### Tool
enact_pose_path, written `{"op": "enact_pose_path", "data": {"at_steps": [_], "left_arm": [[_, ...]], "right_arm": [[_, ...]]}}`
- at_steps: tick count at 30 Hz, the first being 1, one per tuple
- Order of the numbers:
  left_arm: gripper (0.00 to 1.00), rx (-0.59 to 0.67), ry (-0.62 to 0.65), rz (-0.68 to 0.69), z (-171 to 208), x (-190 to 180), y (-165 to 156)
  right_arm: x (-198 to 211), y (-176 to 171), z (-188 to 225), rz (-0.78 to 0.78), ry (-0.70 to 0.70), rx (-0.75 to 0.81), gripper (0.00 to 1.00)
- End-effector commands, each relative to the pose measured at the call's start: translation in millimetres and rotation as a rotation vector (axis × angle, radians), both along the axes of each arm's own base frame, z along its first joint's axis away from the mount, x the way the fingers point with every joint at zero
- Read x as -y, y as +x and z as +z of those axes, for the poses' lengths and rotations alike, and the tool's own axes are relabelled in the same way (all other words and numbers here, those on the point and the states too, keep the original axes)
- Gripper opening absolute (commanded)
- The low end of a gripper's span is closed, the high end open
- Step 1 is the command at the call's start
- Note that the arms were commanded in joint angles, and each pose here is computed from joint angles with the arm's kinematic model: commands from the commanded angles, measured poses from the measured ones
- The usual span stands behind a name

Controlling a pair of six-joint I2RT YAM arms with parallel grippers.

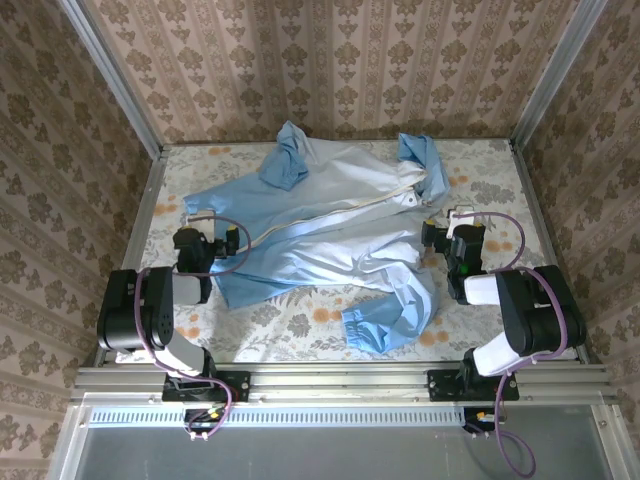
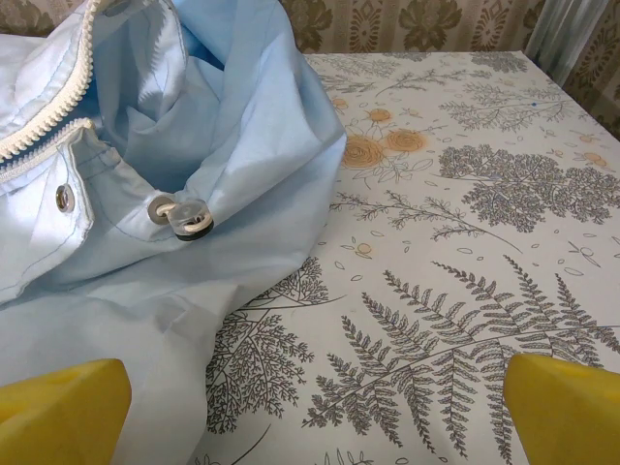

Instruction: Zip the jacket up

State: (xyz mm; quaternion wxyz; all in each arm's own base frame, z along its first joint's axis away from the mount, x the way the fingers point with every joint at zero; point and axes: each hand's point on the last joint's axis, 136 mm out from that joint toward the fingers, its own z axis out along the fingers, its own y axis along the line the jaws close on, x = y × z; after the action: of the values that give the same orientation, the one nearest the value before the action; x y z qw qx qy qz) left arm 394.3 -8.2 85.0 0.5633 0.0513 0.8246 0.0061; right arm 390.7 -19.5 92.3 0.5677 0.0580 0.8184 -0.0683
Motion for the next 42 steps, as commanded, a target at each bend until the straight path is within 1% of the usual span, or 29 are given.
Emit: {"op": "enact_pose_path", "data": {"at_steps": [1, 39, 42], "left_arm": [[1.0, 0.04, 0.026, -0.009, 11.4, 2.7, 5.6], [1.0, 0.039, 0.028, -0.009, 11.3, 2.7, 5.7], [1.0, 0.033, 0.01, -0.011, 10.6, 0.9, 6.3]], "right_arm": [[-2.3, 5.8, 7.0, 0.005, 0.021, 0.024, 1.0], [-2.2, 5.9, 6.9, 0.005, 0.021, 0.023, 1.0], [-2.4, 5.7, 6.4, 0.006, 0.021, 0.021, 1.0]]}}
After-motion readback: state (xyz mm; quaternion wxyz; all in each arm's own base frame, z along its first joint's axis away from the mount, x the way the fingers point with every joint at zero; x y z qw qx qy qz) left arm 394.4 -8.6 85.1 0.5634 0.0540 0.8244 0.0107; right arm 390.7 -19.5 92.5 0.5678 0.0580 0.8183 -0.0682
